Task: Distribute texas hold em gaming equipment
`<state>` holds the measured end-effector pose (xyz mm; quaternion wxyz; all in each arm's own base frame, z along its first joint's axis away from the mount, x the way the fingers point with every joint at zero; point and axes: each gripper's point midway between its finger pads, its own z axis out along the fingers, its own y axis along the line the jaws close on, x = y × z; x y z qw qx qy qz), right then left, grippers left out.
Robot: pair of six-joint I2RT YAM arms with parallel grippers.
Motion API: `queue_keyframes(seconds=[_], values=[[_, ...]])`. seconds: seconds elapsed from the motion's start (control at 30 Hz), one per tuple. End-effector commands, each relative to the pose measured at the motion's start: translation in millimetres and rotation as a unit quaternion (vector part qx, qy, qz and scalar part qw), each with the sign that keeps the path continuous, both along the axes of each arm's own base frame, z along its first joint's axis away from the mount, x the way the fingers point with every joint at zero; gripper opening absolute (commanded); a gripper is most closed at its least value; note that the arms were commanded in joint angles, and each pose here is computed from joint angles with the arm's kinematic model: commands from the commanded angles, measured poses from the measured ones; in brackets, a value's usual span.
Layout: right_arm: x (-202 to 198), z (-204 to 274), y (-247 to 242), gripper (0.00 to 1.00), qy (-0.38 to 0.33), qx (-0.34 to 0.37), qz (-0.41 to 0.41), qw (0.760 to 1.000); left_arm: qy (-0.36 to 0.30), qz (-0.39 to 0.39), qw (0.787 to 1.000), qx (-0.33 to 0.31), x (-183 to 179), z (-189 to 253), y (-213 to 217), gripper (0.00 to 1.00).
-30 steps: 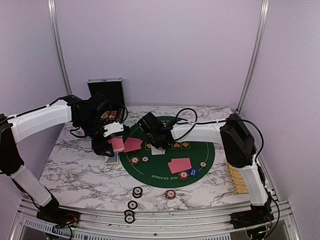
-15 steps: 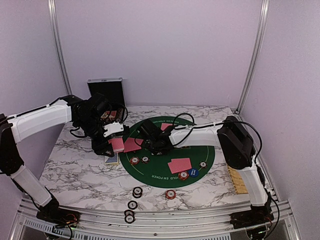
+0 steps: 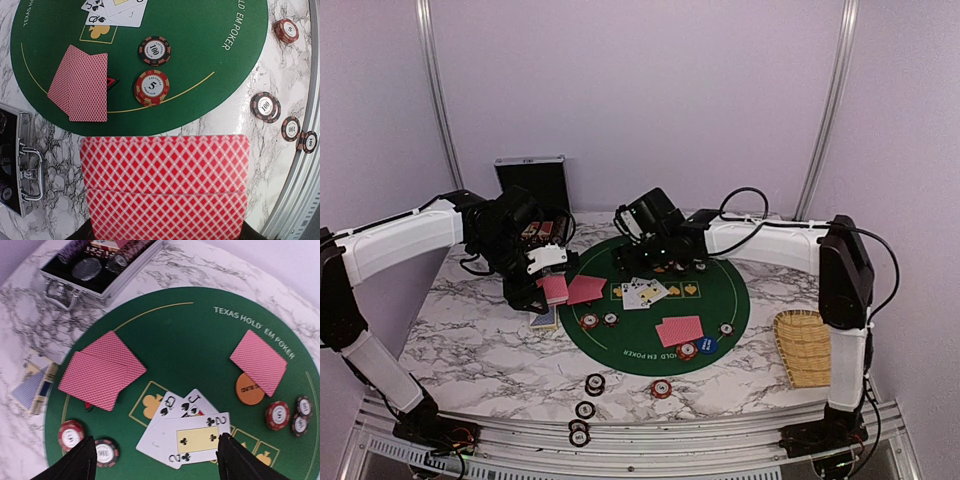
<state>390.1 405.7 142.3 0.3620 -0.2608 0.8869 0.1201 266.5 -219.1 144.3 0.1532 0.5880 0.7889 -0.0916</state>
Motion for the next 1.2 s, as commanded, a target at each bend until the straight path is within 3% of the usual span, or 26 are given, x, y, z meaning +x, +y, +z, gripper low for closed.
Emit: queue_keyframes(seconds=[0.0,0.23,0.47,1.17], values=[[-43.0,20.2,28.0,0.82,0.183,0.209,0.050,0.959,-0.006,-0.002,1.000,-0.011,-0.6,11.8,-1.3,0.00],[-83.5,28.5,61.6,0.85,0.315,0.352,0.099,0.876,-0.004,-0.001,1.000,-0.014,0.4,12.1,-3.3,0.00],[-103.5,36.5,90.2,0.85,0.355,0.400,0.145,0.832,-0.006,-0.001,1.000,-0.013,1.3,12.5,-3.4,0.00],[-116.5,41.0,154.2,0.88,0.395,0.442,0.191,0.782,-0.005,-0.002,1.000,-0.019,3.6,14.6,-6.9,0.00]])
